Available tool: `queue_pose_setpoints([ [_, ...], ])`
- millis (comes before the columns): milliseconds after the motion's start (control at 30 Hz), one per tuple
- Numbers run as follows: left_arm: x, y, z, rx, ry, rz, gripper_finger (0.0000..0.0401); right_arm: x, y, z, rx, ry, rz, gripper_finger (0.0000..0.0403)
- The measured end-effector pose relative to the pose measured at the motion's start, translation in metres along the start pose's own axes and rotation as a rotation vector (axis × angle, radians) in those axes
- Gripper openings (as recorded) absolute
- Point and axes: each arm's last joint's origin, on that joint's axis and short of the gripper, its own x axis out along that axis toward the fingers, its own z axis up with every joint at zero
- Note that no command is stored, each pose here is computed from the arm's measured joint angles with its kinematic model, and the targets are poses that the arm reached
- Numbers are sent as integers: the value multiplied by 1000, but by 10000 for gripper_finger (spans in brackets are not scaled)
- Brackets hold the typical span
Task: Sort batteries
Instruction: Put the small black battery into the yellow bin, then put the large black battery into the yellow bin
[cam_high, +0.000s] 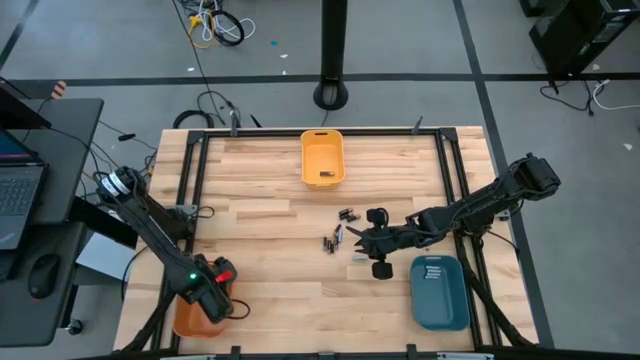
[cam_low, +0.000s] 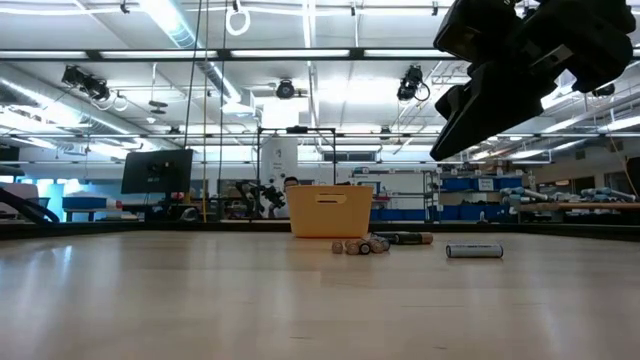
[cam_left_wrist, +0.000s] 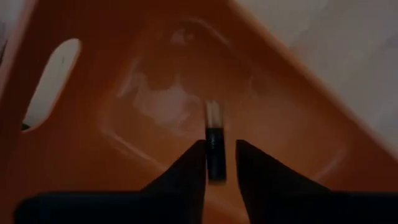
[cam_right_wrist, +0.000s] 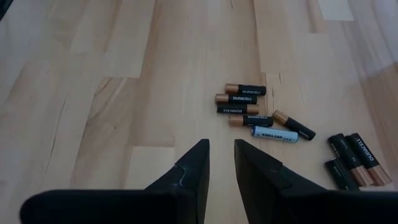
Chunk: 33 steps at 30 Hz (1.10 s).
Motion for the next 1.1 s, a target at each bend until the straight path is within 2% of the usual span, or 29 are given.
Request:
queue_pose_setpoints([
  [233,-18,-6,6,36,-12,-7,152,0,0,1,-4,-8,2,86],
  [367,-32,-13,8,114,-46,-42,161,0,0,1,-5,-9,3,85],
  [467,-44,-21,11,162,-127,-80,158,0,2,0,-12,-9,7,84],
  [667,-63,-35,18,283,-397,-135,117,-2,9,-1,-55,-17,-6,66],
  [867,-70,-43,38,389,-607,-141,47,-4,16,-3,-78,-19,12,23],
  [967,-75,-46,52,438,-695,-140,13,-5,18,-3,-88,-27,-18,9],
  [1100,-81,-51,70,516,-831,-144,11,-6,21,-4,-102,-35,-41,15],
])
